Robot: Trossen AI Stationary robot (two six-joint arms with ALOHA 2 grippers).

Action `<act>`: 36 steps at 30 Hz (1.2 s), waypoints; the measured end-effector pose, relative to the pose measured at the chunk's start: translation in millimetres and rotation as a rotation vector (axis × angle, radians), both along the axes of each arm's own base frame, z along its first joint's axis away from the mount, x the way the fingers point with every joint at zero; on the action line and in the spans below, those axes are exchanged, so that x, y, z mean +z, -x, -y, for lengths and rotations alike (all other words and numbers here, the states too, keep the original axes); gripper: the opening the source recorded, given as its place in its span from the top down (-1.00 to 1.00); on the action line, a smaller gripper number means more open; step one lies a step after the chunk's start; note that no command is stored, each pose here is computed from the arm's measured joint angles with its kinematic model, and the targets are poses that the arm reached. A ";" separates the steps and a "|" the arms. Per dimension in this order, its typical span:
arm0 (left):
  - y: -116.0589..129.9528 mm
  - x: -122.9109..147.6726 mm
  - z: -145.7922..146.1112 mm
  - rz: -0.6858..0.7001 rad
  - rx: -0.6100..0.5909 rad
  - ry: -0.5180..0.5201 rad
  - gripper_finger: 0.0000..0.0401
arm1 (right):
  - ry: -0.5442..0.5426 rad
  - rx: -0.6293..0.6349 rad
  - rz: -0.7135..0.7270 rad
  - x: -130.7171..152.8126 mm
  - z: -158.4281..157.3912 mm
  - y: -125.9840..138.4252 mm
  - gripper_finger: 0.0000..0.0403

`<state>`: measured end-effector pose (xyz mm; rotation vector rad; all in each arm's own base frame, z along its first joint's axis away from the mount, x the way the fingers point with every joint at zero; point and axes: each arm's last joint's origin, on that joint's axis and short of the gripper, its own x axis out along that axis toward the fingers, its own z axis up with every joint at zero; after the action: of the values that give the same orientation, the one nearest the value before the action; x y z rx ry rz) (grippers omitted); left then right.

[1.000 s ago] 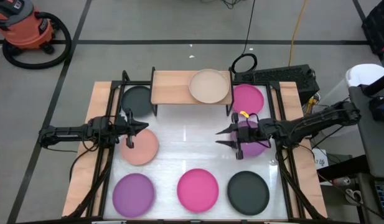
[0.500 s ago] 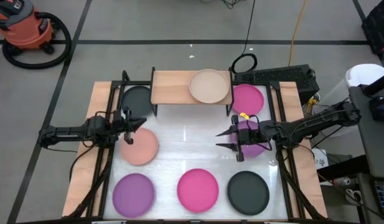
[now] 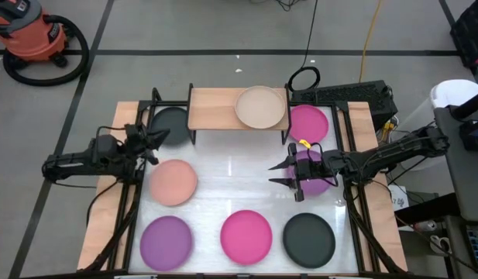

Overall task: Place and stack plates onto a shelf
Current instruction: Adjust the shelf

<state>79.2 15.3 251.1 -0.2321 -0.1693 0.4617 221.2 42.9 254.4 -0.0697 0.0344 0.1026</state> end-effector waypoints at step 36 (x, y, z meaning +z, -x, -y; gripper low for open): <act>-93.0 15.7 -6.1 -0.825 0.039 -0.174 0.88 | -0.034 -0.002 -0.095 -8.9 -0.4 0.8 0.29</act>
<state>172.2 21.4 266.8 0.1436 0.5924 0.5453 220.4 43.3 245.5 -0.0306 0.1276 0.1044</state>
